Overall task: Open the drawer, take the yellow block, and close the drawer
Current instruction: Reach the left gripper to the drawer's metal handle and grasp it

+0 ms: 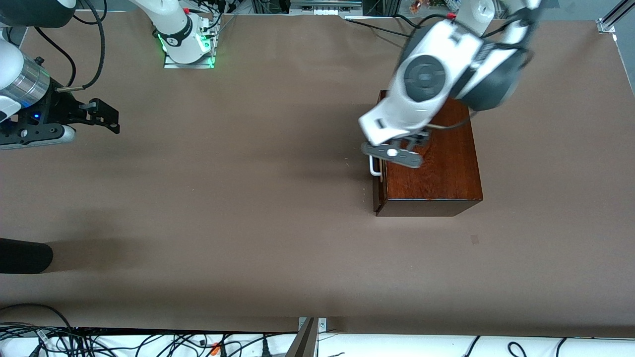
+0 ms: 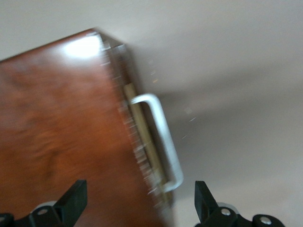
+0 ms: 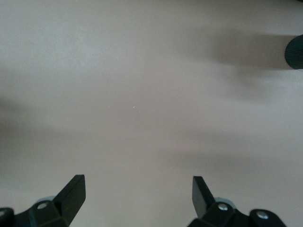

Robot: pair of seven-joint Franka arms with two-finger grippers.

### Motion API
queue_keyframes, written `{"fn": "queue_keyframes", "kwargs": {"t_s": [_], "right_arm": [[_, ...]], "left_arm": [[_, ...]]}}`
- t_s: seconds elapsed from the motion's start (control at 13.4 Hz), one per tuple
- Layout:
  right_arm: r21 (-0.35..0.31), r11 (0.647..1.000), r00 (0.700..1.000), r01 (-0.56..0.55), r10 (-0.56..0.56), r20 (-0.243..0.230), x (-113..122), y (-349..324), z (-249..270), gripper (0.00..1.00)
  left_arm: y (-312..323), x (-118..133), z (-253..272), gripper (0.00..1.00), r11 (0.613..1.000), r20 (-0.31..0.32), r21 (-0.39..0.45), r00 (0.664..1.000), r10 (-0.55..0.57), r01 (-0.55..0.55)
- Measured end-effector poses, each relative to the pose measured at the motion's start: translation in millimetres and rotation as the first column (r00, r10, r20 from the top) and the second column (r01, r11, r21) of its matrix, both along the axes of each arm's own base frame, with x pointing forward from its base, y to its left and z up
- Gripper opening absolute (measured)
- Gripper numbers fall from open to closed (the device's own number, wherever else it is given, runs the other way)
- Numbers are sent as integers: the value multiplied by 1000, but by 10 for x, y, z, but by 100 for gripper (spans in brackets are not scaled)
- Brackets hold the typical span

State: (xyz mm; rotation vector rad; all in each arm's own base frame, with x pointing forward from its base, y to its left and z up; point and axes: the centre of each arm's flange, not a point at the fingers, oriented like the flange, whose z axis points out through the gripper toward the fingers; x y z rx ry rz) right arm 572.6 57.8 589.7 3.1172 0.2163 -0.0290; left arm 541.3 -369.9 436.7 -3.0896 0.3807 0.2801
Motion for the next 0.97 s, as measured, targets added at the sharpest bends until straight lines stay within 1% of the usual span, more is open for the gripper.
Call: {"fn": "queue_keyframes", "kwargs": {"t_s": [0.07, 0.22, 0.45, 0.75, 0.97], "right_arm": [[0, 1000, 1000, 0, 0, 0, 0, 0, 0, 100], [0, 1000, 1000, 0, 0, 0, 0, 0, 0, 100], [0, 1000, 1000, 0, 0, 0, 0, 0, 0, 100], [0, 1000, 1000, 0, 0, 0, 0, 0, 0, 100], [0, 1000, 1000, 0, 0, 0, 0, 0, 0, 100]], "left_arm": [[-164, 3, -134, 100, 999, 16, -8, 999, 33, -33], [-372, 4, -421, 100, 996, 23, -2, 995, 93, -93], [-482, -16, -768, 100, 991, 54, 87, 994, 96, -101], [-758, -213, -1127, 100, 977, 116, 203, 992, 42, -65], [-779, -230, -1259, 100, 964, 139, 234, 986, 96, -126]]}}
